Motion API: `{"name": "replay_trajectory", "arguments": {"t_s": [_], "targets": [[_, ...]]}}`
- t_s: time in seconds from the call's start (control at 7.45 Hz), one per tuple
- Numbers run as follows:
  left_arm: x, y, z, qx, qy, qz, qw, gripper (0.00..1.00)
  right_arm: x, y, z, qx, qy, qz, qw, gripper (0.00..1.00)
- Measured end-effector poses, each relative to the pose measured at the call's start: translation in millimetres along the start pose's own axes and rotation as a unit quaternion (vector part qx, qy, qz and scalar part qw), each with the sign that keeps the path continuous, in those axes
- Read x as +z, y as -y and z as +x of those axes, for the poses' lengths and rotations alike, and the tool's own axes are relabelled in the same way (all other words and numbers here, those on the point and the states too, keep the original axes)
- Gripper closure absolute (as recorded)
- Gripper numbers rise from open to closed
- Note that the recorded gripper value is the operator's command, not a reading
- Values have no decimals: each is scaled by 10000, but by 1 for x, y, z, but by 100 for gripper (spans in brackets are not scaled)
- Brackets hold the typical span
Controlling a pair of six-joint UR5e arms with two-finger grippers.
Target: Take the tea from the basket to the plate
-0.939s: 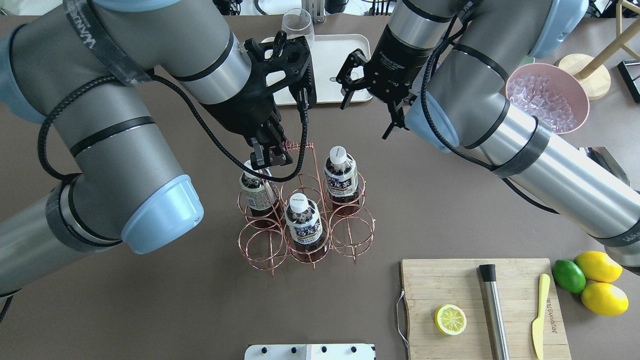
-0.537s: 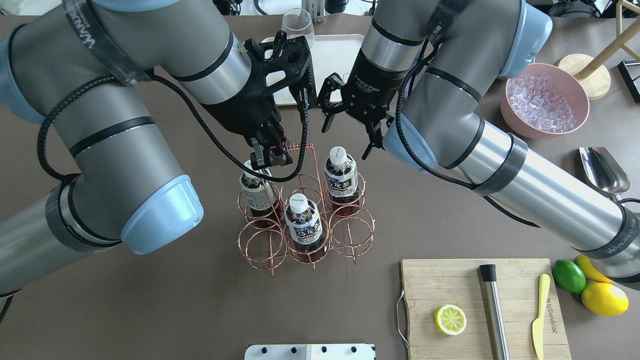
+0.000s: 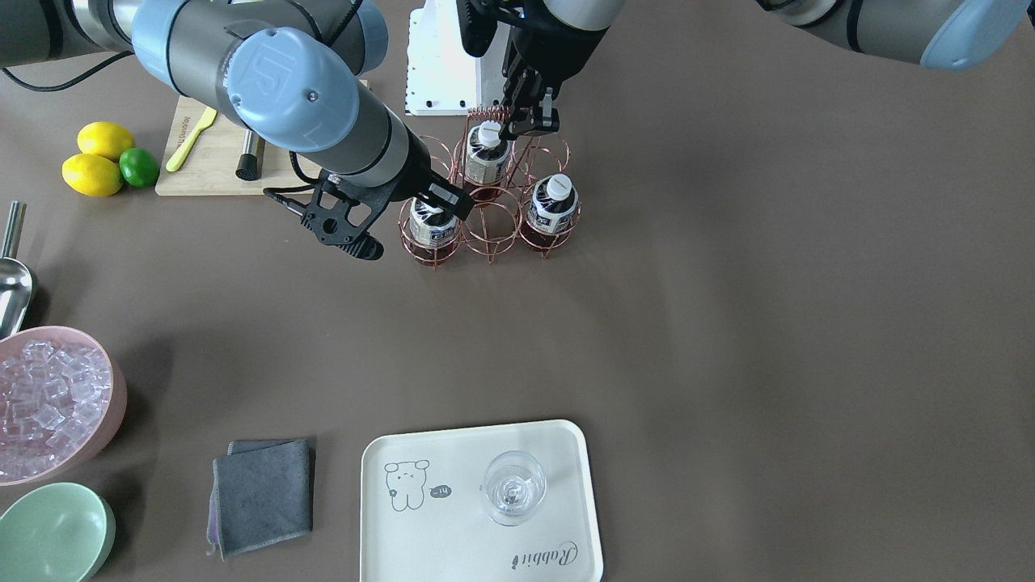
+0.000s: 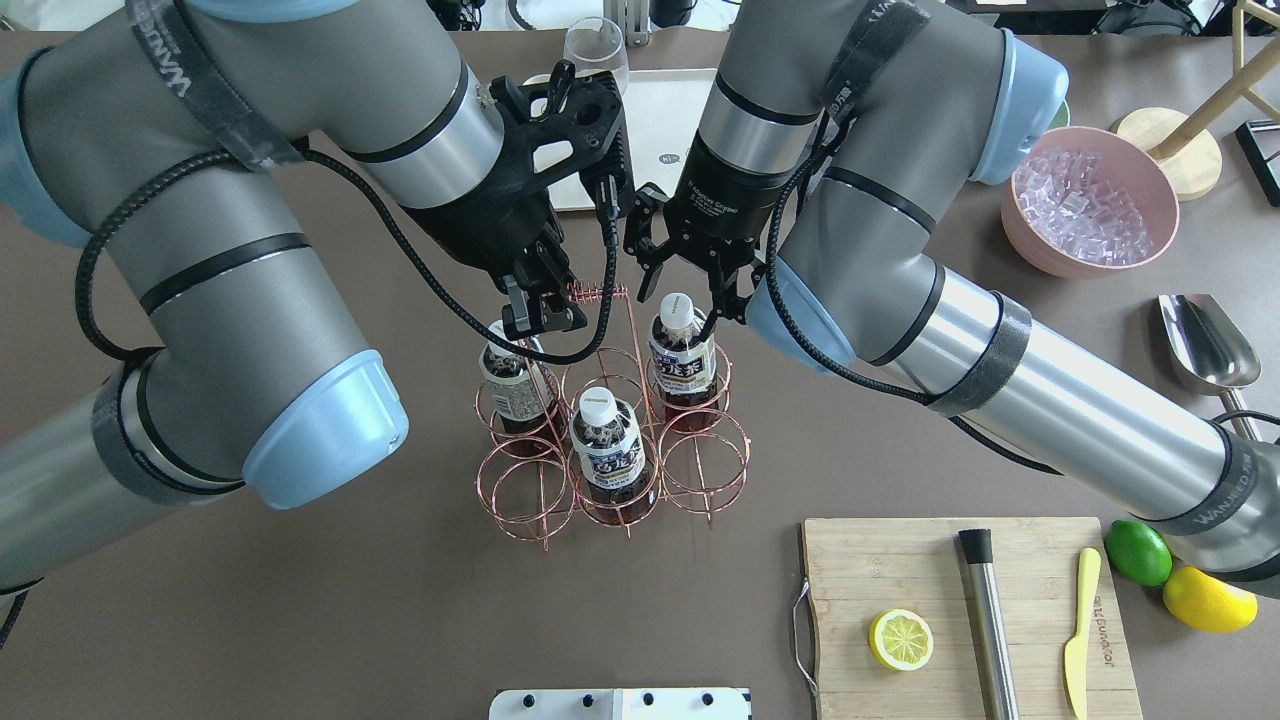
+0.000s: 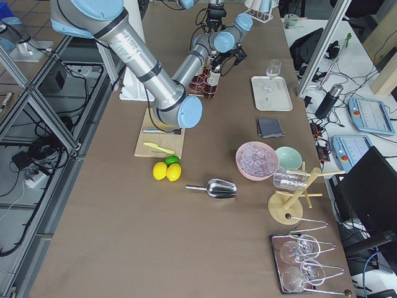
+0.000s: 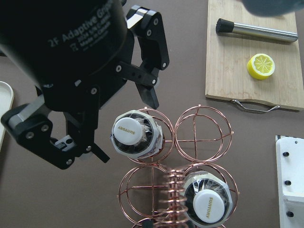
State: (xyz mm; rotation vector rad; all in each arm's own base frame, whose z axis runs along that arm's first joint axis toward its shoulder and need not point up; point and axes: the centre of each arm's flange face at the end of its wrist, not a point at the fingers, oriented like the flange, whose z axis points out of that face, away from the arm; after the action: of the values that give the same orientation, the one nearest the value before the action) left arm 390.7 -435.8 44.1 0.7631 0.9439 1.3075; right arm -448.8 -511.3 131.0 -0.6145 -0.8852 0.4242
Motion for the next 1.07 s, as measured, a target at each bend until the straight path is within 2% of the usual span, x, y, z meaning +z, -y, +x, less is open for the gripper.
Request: {"name": "replay_trajectory", "arguments": {"t_s": [0.13, 0.27, 0.4, 0.67, 1.07], "targets": [[0, 0, 0, 1, 0, 1, 10000, 100, 3, -2, 0, -6, -17, -10, 10000, 74], [0, 0, 0, 3, 1, 4, 10000, 100, 5, -2, 0, -9, -27, -16, 10000, 96], [-1, 0, 1, 7, 3, 12, 10000, 100, 3, -2, 0, -7, -20, -11, 10000, 100], [-4, 1, 3, 21, 1, 37, 10000, 100, -4, -1, 1, -7, 30, 17, 10000, 100], [-6, 1, 5, 36, 3, 59, 10000, 100, -50, -5, 11, 16, 277, 98, 9996, 100]]}}
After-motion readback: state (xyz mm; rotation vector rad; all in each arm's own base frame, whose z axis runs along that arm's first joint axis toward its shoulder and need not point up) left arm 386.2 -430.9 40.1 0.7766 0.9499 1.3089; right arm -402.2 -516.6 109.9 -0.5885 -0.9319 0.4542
